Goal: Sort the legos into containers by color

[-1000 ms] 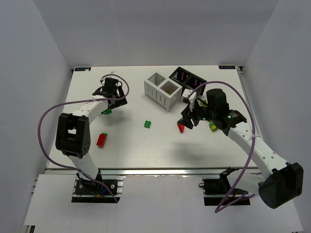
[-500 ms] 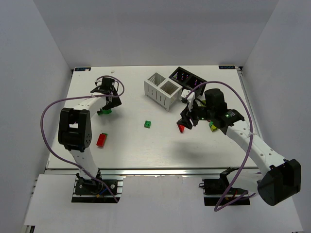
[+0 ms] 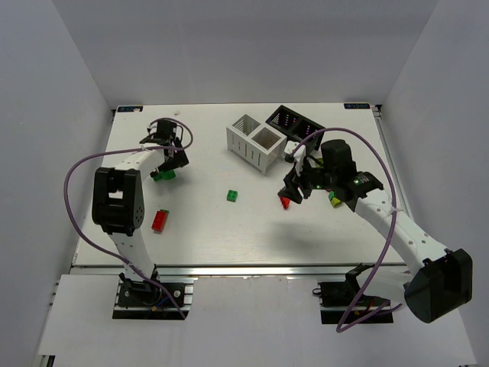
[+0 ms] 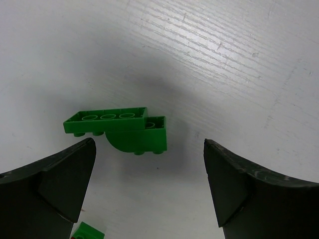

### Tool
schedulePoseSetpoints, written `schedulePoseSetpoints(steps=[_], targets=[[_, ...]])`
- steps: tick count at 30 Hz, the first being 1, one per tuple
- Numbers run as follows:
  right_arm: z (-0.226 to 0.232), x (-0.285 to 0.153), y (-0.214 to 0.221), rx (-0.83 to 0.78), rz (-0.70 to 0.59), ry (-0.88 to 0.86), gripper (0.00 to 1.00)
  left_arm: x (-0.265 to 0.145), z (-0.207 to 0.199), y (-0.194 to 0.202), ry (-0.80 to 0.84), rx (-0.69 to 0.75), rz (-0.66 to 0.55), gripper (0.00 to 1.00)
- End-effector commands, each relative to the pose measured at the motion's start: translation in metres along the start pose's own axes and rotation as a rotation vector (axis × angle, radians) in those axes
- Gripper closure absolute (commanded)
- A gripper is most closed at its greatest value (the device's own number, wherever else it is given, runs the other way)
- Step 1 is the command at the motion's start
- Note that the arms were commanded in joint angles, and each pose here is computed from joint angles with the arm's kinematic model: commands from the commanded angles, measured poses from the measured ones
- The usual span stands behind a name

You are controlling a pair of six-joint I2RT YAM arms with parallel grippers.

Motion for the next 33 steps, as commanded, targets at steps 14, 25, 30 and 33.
schedulePoseSetpoints(steps=[14, 25, 30, 33], targets=[[-0.003, 0.006, 0.001, -0.02, -0.001, 0.0, 0.42, 0.015, 0.007, -0.008, 0.038, -0.049, 0.032, 0.08], [-0.003, 0.006, 0.002, -0.017, 0.004, -0.003, 0.42, 0.015, 0.001, -0.005, 0.085, -0.053, 0.045, 0.27], [-0.004, 0.007, 0.002, -0.018, 0.005, -0.004, 0.42, 0.012, -0.002, -0.006, 0.107, -0.051, 0.045, 0.32], [-0.004, 0.007, 0.002, -0.018, 0.005, -0.004, 0.42, 0.01, -0.003, -0.006, 0.123, -0.042, 0.044, 0.34]])
Point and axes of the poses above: each gripper's point midway between its finger pads, its own x axis out along the fingers, its own z axis along the line the jaws close on, y = z × x, the point moved 4 cm from there along -x, back along the fingers, and after that the axes turned 4 degrees about x, right-handed, at the moved point
